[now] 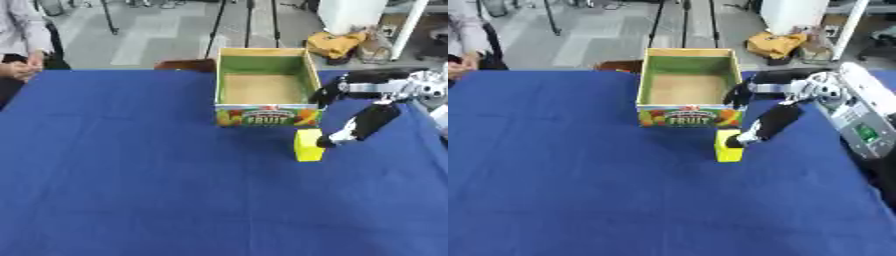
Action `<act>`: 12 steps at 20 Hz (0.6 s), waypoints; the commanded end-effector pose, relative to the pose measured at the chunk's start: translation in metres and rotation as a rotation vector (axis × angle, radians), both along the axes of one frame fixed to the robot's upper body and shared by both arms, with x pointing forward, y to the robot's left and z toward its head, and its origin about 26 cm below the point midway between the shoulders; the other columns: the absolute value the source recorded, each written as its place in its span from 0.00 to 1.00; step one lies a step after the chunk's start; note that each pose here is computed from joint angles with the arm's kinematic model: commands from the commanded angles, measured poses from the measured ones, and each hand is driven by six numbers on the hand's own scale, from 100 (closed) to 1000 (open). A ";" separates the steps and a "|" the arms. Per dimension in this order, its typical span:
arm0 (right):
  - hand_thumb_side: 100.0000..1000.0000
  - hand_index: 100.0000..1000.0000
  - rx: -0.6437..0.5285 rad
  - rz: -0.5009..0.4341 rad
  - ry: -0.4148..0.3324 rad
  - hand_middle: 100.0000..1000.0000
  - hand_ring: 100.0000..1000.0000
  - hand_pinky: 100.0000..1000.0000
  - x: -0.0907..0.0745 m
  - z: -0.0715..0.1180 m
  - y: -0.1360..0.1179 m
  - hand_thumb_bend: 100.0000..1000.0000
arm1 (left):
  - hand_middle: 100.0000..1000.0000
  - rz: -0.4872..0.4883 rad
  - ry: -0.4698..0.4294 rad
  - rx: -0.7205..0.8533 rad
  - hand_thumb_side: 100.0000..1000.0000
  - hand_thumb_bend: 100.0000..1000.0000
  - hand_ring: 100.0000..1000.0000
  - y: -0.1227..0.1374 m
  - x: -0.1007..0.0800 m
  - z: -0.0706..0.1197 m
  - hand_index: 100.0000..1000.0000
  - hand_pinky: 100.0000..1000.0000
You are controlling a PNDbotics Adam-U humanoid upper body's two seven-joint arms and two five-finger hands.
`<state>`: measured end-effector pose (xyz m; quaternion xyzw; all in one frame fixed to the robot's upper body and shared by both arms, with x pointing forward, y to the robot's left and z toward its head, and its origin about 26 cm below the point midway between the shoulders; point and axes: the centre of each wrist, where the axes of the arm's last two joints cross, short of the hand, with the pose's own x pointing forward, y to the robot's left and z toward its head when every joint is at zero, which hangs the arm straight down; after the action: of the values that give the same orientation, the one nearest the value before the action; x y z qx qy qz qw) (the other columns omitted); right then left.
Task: Pick up objects on the table and place them in the box.
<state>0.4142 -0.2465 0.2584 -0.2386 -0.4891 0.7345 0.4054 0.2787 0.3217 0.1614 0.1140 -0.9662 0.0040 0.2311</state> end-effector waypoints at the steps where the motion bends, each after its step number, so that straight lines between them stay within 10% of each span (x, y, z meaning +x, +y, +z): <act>1: 0.52 0.90 -0.013 -0.006 -0.003 0.77 0.82 0.83 0.002 0.003 -0.002 0.47 | 0.85 -0.011 -0.028 0.021 1.00 0.00 0.70 0.000 -0.001 0.009 0.99 0.56; 12: 0.51 0.90 -0.043 -0.046 0.030 0.78 0.83 0.83 0.015 -0.018 -0.004 0.44 | 0.86 -0.018 -0.030 0.021 1.00 0.00 0.70 -0.002 0.000 0.010 0.98 0.56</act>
<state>0.4285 -0.2480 0.2293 -0.2304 -0.4576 0.7435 0.4298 0.2794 0.3206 0.1623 0.1114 -0.9668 0.0013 0.2299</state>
